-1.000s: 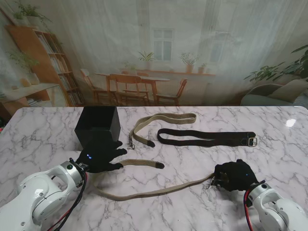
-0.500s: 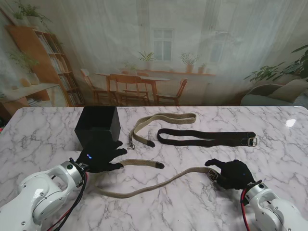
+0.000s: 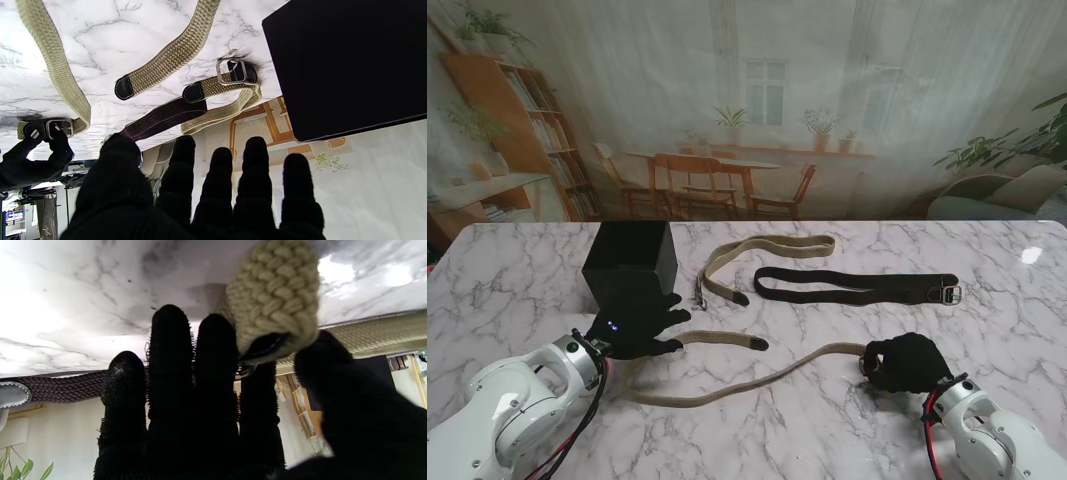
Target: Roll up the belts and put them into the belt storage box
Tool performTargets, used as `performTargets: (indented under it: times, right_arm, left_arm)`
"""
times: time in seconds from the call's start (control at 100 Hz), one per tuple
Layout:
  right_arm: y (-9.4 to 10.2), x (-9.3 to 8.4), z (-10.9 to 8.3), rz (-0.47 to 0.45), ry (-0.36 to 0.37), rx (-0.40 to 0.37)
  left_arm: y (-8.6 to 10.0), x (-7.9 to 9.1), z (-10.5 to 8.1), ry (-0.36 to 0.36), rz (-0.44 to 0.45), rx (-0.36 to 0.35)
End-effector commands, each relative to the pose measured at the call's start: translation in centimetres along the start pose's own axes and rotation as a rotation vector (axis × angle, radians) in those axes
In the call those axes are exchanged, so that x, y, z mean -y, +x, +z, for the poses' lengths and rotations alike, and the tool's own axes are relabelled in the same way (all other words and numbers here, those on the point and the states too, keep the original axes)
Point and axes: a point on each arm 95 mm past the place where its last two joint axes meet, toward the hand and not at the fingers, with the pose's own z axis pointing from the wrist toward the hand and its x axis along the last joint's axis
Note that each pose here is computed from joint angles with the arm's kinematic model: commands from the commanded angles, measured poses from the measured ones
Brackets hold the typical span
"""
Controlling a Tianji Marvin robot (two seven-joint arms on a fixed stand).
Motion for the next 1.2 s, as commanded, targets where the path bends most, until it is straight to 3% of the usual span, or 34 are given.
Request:
performTargets:
  times: [0.0,0.36,0.54,0.69,1.19]
  right_arm:
    - [0.3,-0.1,-0.1,0.031,0.011,-0.005]
    - [1.0,-2.7,-1.4,0.009,0.232,-0.049]
    - [1.1,-3.2,-1.8,-0.062,0.315,-0.034]
    - [0.9,-2.9,-1.5,-0.142,0.307,-0.024]
    - [1.1,-1.5,-0.9,-0.106,0.233,0.002]
  left_arm:
    - [0.1,-0.4,0.0,-0.020,0.001,-0.002]
    - [-0.1,-0.5,0.1,-0.019,-0.003,0.015]
    - [-0.2,-0.5,0.1,-0.017,-0.004,0.022]
    - [-0.2,-0.6,0.1,-0.019,-0.006,0.023]
    - [-0.2,-0.7,0.1,-0.025,-0.011,0.022]
